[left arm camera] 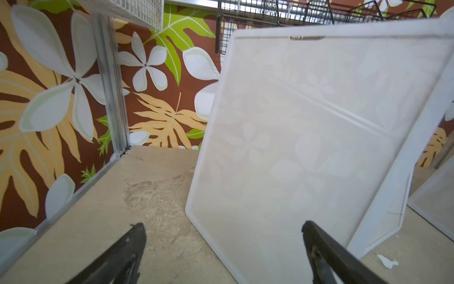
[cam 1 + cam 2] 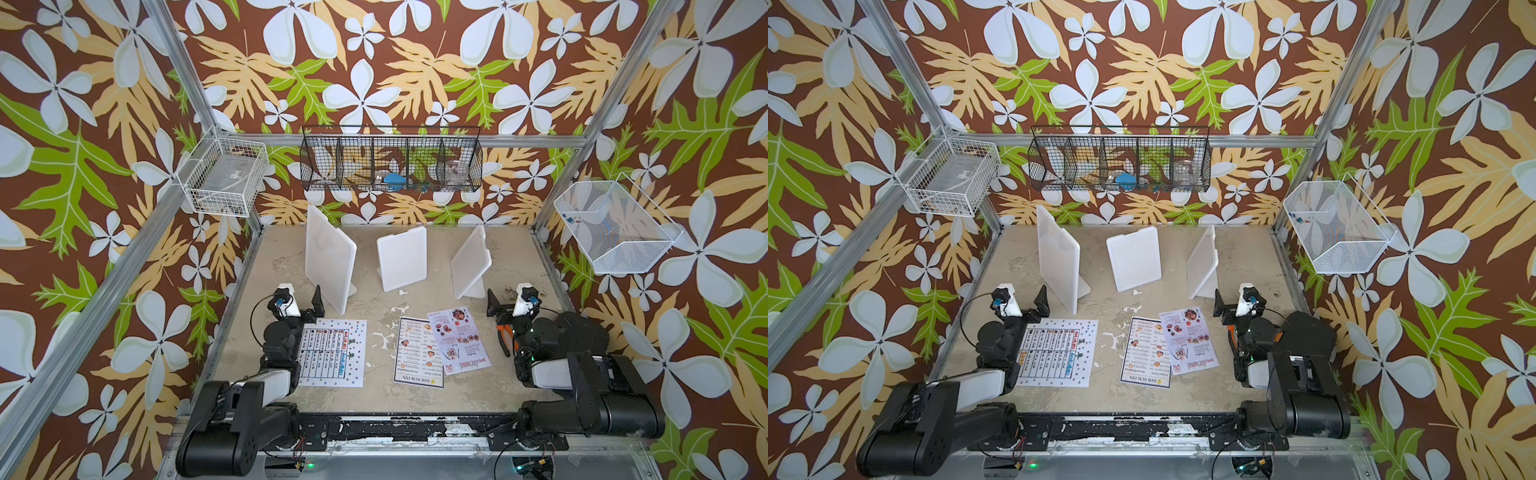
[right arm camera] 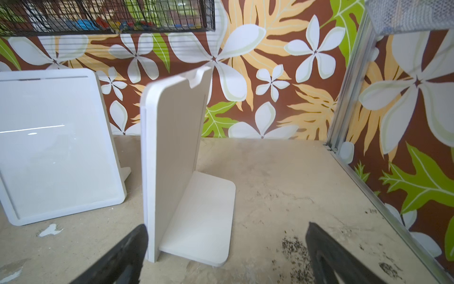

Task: Insert the menus into the narrow rack
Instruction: Adjust the narrow rack at the center of the board.

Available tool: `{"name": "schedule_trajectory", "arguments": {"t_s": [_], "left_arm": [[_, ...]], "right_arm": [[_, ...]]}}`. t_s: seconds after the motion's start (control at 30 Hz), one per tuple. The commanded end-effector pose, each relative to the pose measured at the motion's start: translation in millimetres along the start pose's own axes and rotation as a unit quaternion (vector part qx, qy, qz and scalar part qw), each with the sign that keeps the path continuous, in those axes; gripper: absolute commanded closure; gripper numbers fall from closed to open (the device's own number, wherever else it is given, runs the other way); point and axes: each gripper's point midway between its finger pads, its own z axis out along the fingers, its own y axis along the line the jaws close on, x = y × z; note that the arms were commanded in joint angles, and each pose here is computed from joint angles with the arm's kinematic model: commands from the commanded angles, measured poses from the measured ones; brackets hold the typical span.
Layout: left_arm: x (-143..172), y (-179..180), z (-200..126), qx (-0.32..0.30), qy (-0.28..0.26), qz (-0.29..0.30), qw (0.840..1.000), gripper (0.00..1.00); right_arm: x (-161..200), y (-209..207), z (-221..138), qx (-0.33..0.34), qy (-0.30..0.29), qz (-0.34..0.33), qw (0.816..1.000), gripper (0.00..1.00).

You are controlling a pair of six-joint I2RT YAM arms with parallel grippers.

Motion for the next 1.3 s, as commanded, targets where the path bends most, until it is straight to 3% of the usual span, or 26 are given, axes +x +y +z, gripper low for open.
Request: {"name": "schedule_trajectory", "arguments": {"t_s": [0.0, 0.2, 0.4, 0.57, 0.8, 1.0, 1.13, 1.27], "left_arm": [[0.6, 2.7, -1.5, -0.023, 0.023, -0.008, 0.999, 0.0], [-22.3, -3.8, -7.9, -0.013, 0.013, -0.059, 0.998, 0.0], [-25.8, -1.0, -7.0, -0.034, 0.053, -0.119, 0.991, 0.0], [-25.1, 19.8, -5.9, -0.118, 0.092, -0.204, 0.968, 0.0], [-13.3, 15.1, -2.4, -0.139, 0.173, -0.261, 0.939, 0.0], [-12.0, 15.6, -8.0, -0.118, 0.174, -0.29, 0.934, 0.0], [-19.8, 4.4, -7.6, -0.085, 0.181, -0.279, 0.939, 0.0], [-28.5, -15.1, -7.1, -0.033, 0.192, -0.278, 0.941, 0.0]], "right_arm": [[0.2, 4.1, 0.1, -0.007, 0.019, 0.003, 1.0, 0.0], [-14.9, -1.1, 6.4, 0.029, 0.039, 0.037, 0.998, 0.0], [-34.8, 0.8, 5.7, 0.027, 0.048, 0.086, 0.995, 0.0], [-45.4, -1.1, -0.4, 0.04, 0.072, 0.14, 0.987, 0.0], [-47.8, 3.3, 1.4, 0.045, 0.143, 0.205, 0.967, 0.0], [-54.6, 6.0, 2.7, 0.038, 0.152, 0.268, 0.951, 0.0], [-61.0, 30.8, 5.3, -0.034, 0.177, 0.253, 0.951, 0.0], [-58.8, 42.1, 4.3, -0.05, 0.209, 0.233, 0.948, 0.0]]}}
